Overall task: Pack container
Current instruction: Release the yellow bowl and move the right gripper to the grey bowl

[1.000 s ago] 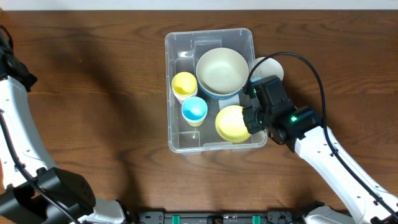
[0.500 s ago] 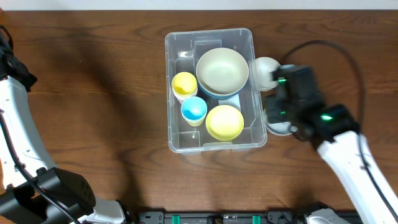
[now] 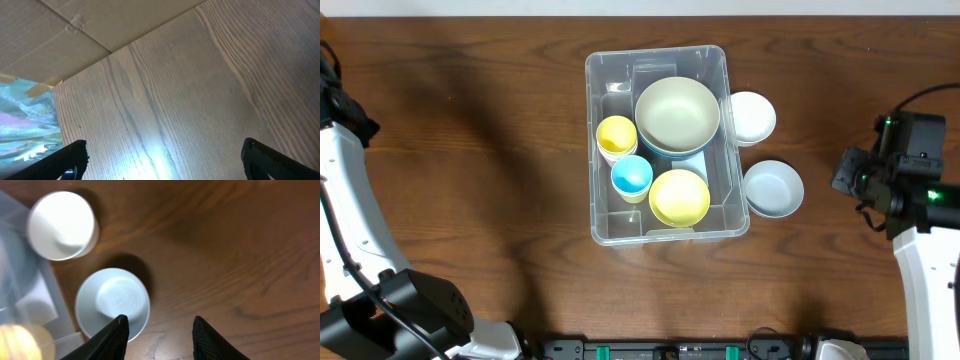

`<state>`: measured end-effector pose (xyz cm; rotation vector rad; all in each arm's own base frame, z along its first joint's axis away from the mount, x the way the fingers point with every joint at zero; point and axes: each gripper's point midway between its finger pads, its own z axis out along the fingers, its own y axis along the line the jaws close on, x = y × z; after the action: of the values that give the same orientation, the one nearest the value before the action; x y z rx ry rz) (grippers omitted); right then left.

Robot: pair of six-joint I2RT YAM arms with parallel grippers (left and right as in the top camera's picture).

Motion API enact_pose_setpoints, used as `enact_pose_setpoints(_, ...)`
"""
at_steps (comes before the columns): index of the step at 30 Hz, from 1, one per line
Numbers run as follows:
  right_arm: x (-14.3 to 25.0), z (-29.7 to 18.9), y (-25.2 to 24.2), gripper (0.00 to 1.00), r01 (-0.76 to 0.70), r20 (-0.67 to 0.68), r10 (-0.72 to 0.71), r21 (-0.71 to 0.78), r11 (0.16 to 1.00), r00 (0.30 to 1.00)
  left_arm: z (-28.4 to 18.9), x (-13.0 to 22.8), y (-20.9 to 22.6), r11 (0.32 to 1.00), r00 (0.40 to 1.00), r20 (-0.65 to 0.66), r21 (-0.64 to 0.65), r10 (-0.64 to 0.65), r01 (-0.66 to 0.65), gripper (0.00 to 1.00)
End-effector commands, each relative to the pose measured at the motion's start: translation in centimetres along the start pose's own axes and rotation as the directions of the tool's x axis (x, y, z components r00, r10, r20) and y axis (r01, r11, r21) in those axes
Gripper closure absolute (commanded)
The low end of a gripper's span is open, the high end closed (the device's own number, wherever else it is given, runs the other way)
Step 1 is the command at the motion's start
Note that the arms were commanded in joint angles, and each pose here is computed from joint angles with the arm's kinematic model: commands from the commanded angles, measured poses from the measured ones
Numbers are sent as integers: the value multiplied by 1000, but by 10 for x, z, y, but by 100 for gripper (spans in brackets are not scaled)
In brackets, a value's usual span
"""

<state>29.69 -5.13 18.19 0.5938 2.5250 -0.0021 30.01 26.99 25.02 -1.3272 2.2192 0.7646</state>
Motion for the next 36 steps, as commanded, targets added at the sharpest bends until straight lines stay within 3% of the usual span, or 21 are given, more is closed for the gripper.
enact_pose_setpoints(1,18,26,-2,57,-29,-72,26,-35,999,997,2,-1,3,1000,1000,3,-21,6,-6,2)
enact_pose_setpoints(16,57,96,-2,38,68,-206,-82,-71,995,975,2,-1,3,1000,1000,3,-21,6,-6,2)
enact_pose_setpoints(21,62,112,1,36,89,-239,-108,-92,992,965,2,-1,3,1000,1000,3,-21,6,-6,2)
enact_pose_setpoints(26,69,122,19,36,120,-261,-174,-211,970,949,2,-1,3,1000,1000,3,-21,6,-6,2)
enact_pose_setpoints(33,72,126,19,35,119,-273,-175,-210,970,946,2,-1,3,1000,1000,3,-21,6,-6,2)
enact_pose_setpoints(36,72,127,19,24,119,-273,-175,-210,970,946,2,-1,3,1000,1000,3,-21,6,-6,2)
